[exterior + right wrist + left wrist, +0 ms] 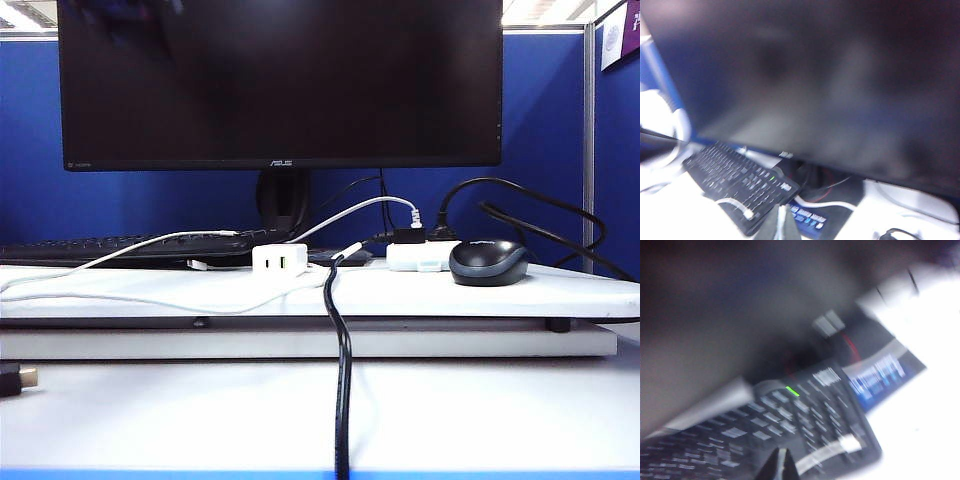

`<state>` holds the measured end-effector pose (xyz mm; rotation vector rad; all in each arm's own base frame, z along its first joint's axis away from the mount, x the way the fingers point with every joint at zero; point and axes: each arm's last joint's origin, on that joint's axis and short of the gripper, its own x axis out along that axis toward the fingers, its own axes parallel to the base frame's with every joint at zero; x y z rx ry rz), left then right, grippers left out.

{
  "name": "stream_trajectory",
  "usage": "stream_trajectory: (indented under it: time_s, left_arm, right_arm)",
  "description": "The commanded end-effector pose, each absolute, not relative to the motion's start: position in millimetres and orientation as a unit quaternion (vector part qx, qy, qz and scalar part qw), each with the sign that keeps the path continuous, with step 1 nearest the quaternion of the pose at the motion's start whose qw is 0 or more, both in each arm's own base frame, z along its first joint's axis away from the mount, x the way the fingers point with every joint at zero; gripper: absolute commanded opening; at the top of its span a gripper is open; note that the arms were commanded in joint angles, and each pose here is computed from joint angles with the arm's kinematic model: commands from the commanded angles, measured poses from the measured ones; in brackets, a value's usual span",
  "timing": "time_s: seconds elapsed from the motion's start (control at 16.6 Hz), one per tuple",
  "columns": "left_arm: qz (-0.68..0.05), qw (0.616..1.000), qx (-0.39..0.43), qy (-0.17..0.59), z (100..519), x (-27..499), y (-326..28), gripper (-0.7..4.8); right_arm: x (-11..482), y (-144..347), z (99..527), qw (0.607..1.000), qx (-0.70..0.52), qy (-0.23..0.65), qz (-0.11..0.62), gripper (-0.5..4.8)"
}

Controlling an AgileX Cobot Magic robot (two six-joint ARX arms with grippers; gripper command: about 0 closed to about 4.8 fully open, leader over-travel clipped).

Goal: Pick up the Type-C charging cable and the charging base, insert one end of the Type-C charger into the corresponding slot on the base, and finally place the plugged-in charger back on the table.

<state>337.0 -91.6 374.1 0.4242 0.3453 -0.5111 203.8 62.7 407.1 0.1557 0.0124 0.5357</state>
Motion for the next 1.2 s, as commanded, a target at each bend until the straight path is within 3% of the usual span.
stream_trajectory:
  time_s: [0.06, 0.36, 0.48, 0.54, 1.2]
  left_arm:
    - [-0.274, 0.91, 0.252, 0.183, 355.6, 349.1, -102.1, -0.05]
    - [-0.349, 0.86, 0.305, 0.213, 307.2, 375.9, -114.8, 0.02]
    - [-0.357, 0.852, 0.304, 0.234, 287.2, 385.7, -119.9, 1.54]
    - [-0.361, 0.847, 0.31, 0.236, 279.9, 389.5, -122.5, 1.86]
    - [-0.374, 0.832, 0.339, 0.233, 236.6, 412.7, -137.9, 1.76]
  right_arm:
    - [204.8, 63.6, 407.1, 0.961, 0.075, 0.011, 0.265, -0.01]
    - [206.1, 63.9, 406.1, 0.961, 0.073, 0.013, 0.265, -0.01]
    - [206.2, 63.9, 404.4, 0.961, 0.073, 0.022, 0.264, -0.01]
    - [207.1, 64.2, 402.8, 0.961, 0.073, 0.028, 0.264, -0.01]
    - [211.5, 65.2, 398.2, 0.961, 0.073, 0.044, 0.262, -0.01]
